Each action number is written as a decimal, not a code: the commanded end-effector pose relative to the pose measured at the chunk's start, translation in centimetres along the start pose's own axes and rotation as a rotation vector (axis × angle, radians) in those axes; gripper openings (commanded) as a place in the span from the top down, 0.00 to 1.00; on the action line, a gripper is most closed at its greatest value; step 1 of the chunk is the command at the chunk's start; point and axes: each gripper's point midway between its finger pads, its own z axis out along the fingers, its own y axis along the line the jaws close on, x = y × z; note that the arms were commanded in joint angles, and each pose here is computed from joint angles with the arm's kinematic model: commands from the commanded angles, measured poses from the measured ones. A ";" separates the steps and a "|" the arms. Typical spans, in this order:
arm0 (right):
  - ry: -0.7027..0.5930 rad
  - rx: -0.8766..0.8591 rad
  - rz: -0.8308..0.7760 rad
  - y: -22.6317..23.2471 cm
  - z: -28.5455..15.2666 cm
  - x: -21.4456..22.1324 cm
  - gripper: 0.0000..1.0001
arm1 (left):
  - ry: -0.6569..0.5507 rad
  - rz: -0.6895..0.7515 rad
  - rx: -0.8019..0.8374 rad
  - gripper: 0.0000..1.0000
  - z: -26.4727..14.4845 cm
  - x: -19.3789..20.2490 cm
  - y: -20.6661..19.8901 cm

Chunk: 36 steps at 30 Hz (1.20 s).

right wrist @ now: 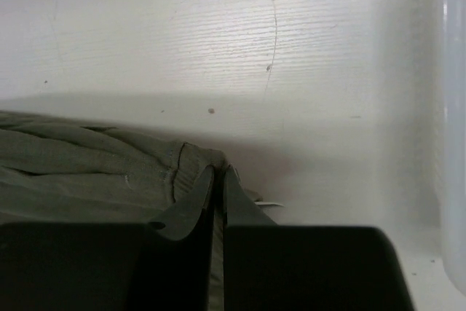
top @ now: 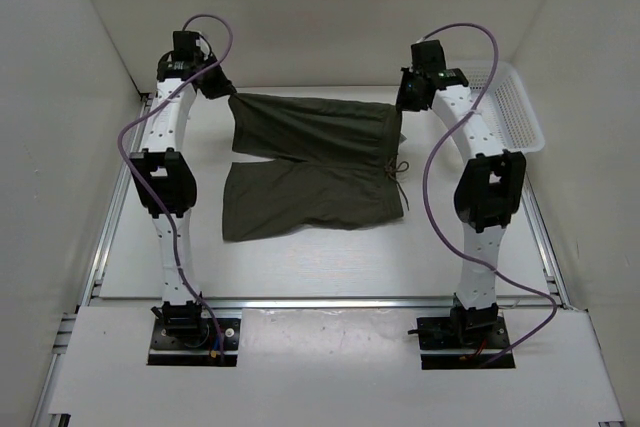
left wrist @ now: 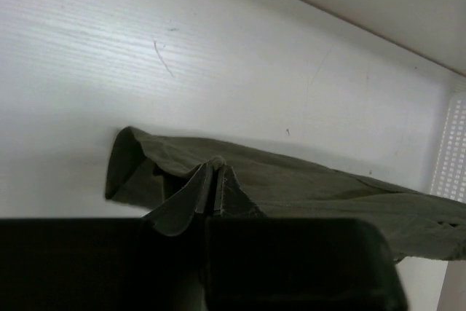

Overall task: Fold and stack the shorts
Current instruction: Fold the shorts

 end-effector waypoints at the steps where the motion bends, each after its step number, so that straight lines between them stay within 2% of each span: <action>1: -0.099 0.010 -0.019 -0.9 -3.9 -2.5 1.00 | -0.106 0.042 -0.024 0.90 -6.3 -2.8 -0.8; 2: -0.062 0.014 -0.027 -1.0 -3.7 -0.8 1.00 | -0.096 0.040 -0.028 0.90 -6.7 -2.3 -0.7; 8: -0.094 0.004 -0.026 -1.7 -8.2 1.0 1.00 | -0.041 0.033 -0.077 0.90 -10.4 1.5 0.5; 13: -0.029 0.018 0.011 -2.8 -9.4 5.9 1.00 | 0.000 0.014 -0.146 0.90 -13.0 5.5 2.2; 20: 0.041 0.007 -0.016 -2.4 -11.4 12.4 1.00 | 0.084 -0.083 -0.231 0.90 -16.4 13.4 5.1; 24: 0.100 0.029 -0.020 -2.7 -12.6 17.8 1.00 | 0.175 -0.144 -0.324 0.90 -17.3 20.0 8.3; 25: 0.118 0.042 -0.020 -3.4 -13.1 19.8 0.99 | 0.192 -0.147 -0.334 0.84 -17.5 21.1 8.8; 26: 0.123 0.057 0.001 -3.7 -13.3 20.8 0.85 | 0.208 -0.160 -0.345 0.72 -17.6 22.0 9.2; 27: 0.126 0.073 0.003 -4.1 -13.4 21.7 0.61 | 0.252 -0.168 -0.360 0.32 -17.8 23.9 9.9; 28: 0.119 0.072 0.006 -4.2 -13.9 22.3 0.27 | 0.288 -0.177 -0.356 0.20 -17.9 24.9 9.9; 29: 0.138 0.097 0.020 -5.0 -13.8 23.6 0.20 | 0.299 -0.178 -0.362 0.16 -17.9 25.3 10.2; 33: 0.124 0.138 0.025 -5.8 -14.5 23.5 0.16 | 0.326 -0.178 -0.352 0.17 -18.6 26.4 9.9; 36: 0.088 0.119 0.032 -5.1 -14.9 21.9 0.36 | 0.296 -0.167 -0.377 0.28 -18.9 25.9 10.3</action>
